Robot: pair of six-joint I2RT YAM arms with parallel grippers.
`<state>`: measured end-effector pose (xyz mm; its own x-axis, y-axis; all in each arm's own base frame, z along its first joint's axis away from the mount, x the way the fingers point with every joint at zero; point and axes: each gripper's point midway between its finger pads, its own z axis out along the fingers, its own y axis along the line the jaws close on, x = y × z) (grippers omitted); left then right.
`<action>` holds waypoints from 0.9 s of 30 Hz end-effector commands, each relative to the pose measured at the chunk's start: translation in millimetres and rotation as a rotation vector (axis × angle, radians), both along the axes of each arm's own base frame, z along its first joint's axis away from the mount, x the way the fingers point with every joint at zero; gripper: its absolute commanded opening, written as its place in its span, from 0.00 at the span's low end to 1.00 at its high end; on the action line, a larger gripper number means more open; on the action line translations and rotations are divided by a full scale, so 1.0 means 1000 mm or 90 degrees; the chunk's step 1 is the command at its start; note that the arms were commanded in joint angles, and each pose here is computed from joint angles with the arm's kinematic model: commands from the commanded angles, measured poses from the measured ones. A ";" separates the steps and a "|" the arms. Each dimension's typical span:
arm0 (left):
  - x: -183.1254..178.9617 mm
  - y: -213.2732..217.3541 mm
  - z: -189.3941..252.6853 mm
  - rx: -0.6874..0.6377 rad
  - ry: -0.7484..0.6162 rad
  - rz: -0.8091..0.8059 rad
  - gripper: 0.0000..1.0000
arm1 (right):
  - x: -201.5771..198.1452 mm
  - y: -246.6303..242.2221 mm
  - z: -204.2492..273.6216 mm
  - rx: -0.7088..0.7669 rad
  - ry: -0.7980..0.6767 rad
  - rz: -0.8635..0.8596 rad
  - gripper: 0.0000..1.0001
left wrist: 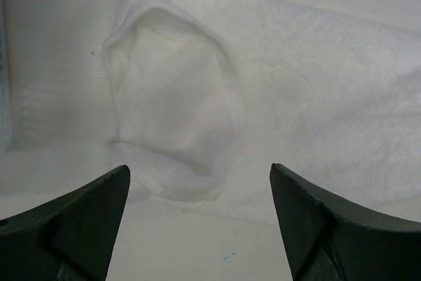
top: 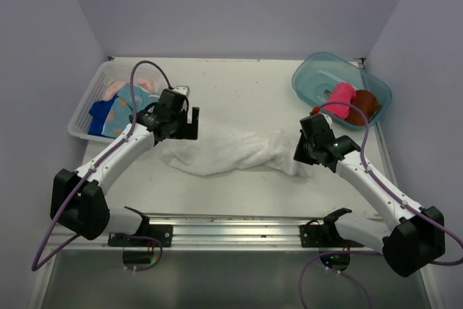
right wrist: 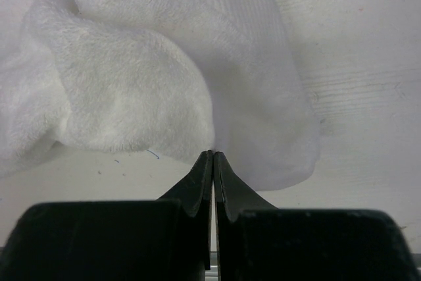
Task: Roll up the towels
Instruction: Flatten the towel
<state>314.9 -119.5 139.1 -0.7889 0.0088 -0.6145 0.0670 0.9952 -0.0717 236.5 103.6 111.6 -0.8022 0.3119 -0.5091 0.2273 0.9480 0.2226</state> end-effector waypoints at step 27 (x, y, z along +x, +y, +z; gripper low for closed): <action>0.048 -0.039 0.074 -0.072 -0.067 -0.043 0.00 | 0.047 -0.041 0.015 -0.046 -0.043 -0.077 0.00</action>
<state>338.1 -143.8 141.2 -0.8198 0.0518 -0.5703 0.1027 0.9931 -0.0573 245.7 77.4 95.5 -0.7995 0.3286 -0.5028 0.3019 0.9435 0.1367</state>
